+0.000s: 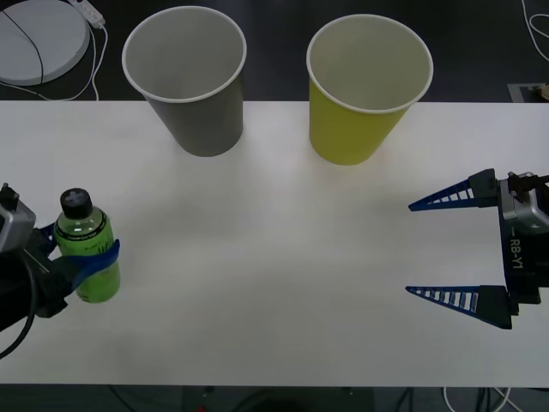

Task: Put the can into the green bin and the plastic bottle into the gray bin

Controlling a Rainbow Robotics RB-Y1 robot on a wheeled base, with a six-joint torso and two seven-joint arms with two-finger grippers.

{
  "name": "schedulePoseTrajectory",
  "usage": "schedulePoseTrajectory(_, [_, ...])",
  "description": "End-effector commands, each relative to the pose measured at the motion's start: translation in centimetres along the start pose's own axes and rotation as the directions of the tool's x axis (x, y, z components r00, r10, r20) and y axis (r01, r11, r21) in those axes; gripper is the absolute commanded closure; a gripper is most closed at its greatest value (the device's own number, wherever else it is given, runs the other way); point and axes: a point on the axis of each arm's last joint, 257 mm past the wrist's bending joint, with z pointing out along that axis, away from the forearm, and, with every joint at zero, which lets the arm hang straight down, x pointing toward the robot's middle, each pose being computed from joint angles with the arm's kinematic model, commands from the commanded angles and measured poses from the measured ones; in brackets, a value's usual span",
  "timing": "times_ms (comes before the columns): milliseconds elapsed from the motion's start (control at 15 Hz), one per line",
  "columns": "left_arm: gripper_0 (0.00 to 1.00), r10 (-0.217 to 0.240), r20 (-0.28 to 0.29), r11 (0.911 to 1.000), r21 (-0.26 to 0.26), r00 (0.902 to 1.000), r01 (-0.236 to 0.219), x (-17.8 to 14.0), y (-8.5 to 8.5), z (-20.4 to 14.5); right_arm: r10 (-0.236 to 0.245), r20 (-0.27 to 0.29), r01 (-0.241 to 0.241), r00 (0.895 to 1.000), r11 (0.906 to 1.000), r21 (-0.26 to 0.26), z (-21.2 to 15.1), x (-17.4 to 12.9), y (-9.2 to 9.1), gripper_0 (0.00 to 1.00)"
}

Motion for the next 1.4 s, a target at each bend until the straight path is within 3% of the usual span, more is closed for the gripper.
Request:
schedulePoseTrajectory(67, [1.00, -0.013, -0.039, 0.9998, -0.015, 0.9991, 0.013, -0.8, 1.1, -0.6, 0.000, 0.000, 0.000, 1.000, 1.0000, 0.000, 0.0, 0.0, 0.0, 0.00])
schedulePoseTrajectory(333, [1.00, -0.033, -0.059, 0.9984, -0.048, 0.9977, 0.030, -2.4, 3.3, -1.0, 0.000, 0.000, 0.000, 1.000, 1.0000, 0.000, 0.0, 0.0, 0.0, 0.00])
schedulePoseTrajectory(800, [1.00, -0.021, -0.007, 0.9899, -0.140, 0.9997, 0.020, -5.5, 8.2, -1.0, 0.000, 0.000, 0.000, 1.000, 1.0000, 0.000, 0.0, 0.0, 0.0, 0.00])
schedulePoseTrajectory(1133, [1.00, -0.034, 0.013, 0.9884, -0.148, 0.9993, 0.035, -7.1, 9.3, -0.8, 0.000, 0.000, 0.000, 1.000, 1.0000, 0.000, 0.0, 0.0, 0.0, 0.00])
schedulePoseTrajectory(1400, [1.00, -0.039, -0.034, 0.9907, -0.132, 0.9987, 0.034, -7.9, 9.9, -0.4, 0.000, 0.000, 0.000, 1.000, 1.0000, 0.000, 0.0, 0.0, 0.0, 0.00])
